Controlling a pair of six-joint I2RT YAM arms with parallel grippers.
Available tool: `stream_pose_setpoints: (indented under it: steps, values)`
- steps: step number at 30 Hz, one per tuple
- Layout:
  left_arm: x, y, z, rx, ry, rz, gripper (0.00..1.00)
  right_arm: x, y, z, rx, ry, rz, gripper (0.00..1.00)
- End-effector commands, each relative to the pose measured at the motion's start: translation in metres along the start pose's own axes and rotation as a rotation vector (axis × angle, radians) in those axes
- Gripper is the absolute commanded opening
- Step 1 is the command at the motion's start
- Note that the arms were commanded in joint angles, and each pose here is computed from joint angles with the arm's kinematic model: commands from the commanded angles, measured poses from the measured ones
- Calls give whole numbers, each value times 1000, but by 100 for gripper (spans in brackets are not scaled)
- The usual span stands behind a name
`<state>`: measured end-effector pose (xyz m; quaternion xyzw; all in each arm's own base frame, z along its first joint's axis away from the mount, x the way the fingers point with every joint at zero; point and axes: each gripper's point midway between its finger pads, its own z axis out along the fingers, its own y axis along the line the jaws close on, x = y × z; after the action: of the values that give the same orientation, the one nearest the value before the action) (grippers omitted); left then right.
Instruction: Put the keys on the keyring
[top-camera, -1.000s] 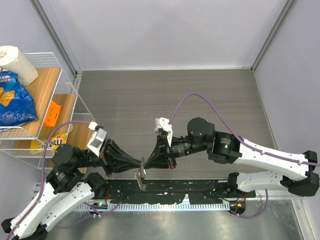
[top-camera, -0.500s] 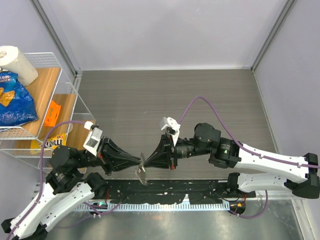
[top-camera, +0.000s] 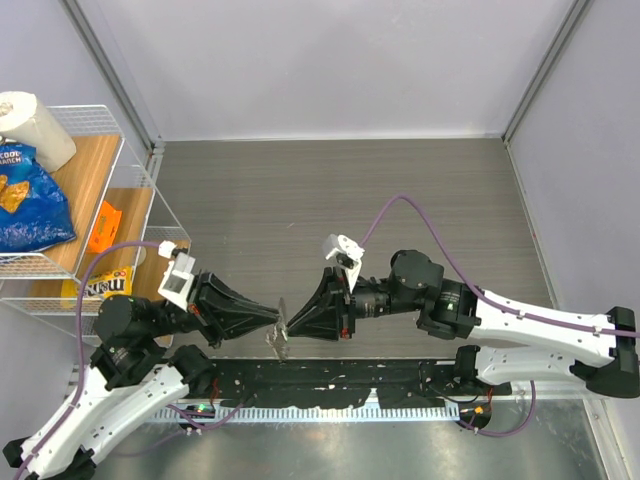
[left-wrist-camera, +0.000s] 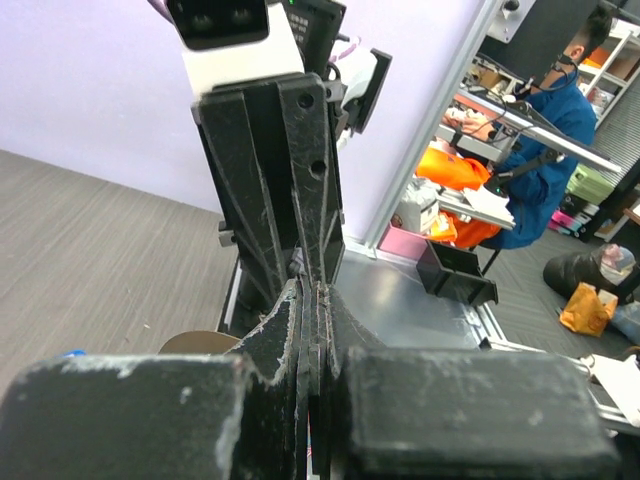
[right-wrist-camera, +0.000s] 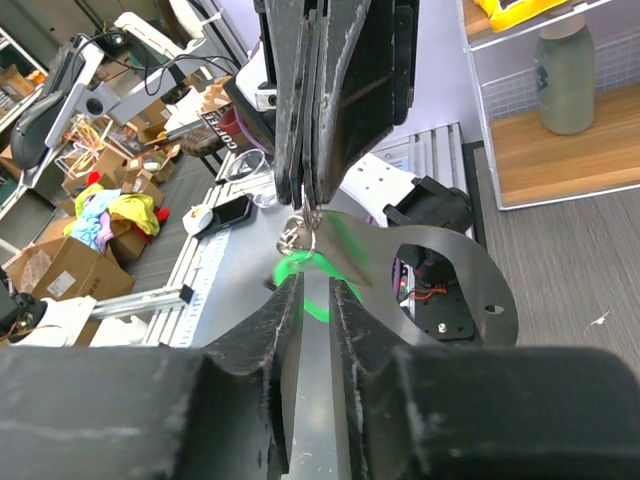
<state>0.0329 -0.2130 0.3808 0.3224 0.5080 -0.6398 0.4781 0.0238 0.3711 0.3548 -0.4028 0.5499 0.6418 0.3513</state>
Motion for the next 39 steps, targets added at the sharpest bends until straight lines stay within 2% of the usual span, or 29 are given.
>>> stream_pose_setpoints:
  steps: [1, 3, 14, 39]
  values:
    - [-26, -12, -1, 28, -99, 69, 0, -23, 11, -14, 11, -57, -57, 26]
    - [-26, -12, 0, 28, -99, 69, 0, -31, 13, -17, 24, -80, -80, 29]
    - [-26, -10, 1, 24, -102, 63, 0, -54, 14, -12, 46, -114, -127, 32]
    - [-26, -4, 2, 5, -115, 59, 0, -63, 18, 4, 3, -137, -121, 32]
